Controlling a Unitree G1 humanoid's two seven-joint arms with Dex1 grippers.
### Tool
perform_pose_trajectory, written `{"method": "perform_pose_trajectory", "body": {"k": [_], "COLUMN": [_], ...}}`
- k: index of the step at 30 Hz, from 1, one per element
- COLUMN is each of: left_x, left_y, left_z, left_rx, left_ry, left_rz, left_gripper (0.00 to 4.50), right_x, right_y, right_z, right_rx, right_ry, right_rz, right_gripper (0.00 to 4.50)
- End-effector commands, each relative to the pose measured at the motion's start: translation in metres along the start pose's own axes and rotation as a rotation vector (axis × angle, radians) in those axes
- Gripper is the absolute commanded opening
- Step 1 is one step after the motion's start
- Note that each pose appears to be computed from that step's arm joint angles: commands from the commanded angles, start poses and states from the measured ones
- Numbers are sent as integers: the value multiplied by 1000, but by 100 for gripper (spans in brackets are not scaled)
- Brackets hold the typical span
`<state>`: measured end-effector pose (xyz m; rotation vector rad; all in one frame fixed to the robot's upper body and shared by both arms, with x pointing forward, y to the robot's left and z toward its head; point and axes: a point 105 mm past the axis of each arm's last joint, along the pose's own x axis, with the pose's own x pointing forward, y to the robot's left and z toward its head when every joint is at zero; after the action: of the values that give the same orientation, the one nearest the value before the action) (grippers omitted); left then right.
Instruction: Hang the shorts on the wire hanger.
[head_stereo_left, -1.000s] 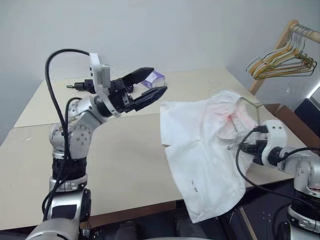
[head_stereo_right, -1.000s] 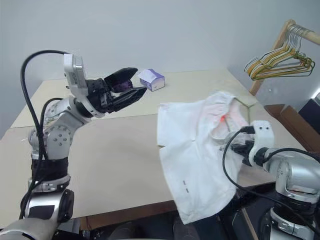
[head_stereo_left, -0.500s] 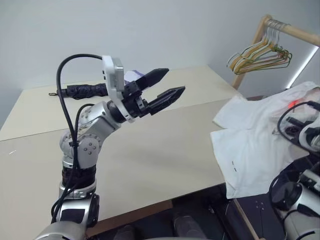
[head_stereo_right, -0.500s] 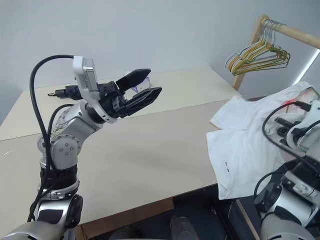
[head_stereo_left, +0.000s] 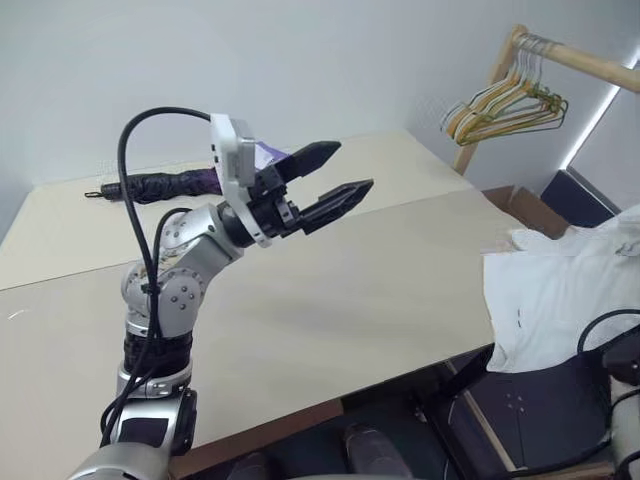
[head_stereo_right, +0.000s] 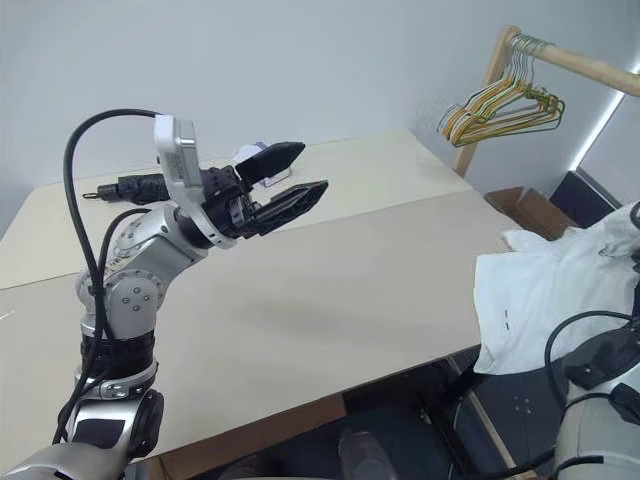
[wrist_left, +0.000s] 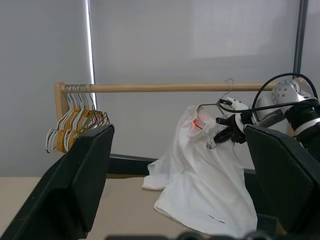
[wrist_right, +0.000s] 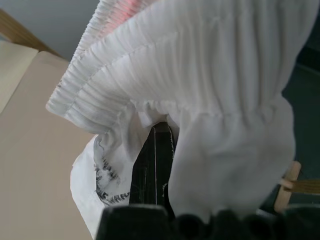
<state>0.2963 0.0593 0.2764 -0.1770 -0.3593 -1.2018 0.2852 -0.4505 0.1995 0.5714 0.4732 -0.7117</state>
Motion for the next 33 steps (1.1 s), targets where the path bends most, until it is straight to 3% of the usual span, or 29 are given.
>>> {"method": "perform_pose_trajectory", "body": {"k": [1, 9, 12, 17, 22, 25, 33], "left_x": [0, 1, 0, 0, 1, 1, -1], "left_y": [-2, -5, -4, -3, -6, -5, -4], "left_z": [9, 8, 9, 10, 10, 11, 10], "left_rx": [42, 43, 46, 49, 54, 53, 51], "left_ry": [-23, -21, -20, -17, -17, -16, -6], "left_rz": [-9, -14, -14, -14, -34, -29, -31], "left_gripper": [447, 447, 450, 450, 450, 450, 450], "right_x": [-4, 8, 8, 3, -4, -13, -49], "right_y": [-3, -8, -9, -4, -5, -1, 26], "right_z": [19, 7, 8, 13, 17, 22, 46], "right_rx": [34, 52, 23, -102, -157, -221, -368], "right_ry": [-77, -45, -77, -181, -278, -372, -730], "right_rz": [12, 2, -1, -13, -50, -67, -100], "right_gripper": [0, 0, 79, 250, 344, 446, 448]}}
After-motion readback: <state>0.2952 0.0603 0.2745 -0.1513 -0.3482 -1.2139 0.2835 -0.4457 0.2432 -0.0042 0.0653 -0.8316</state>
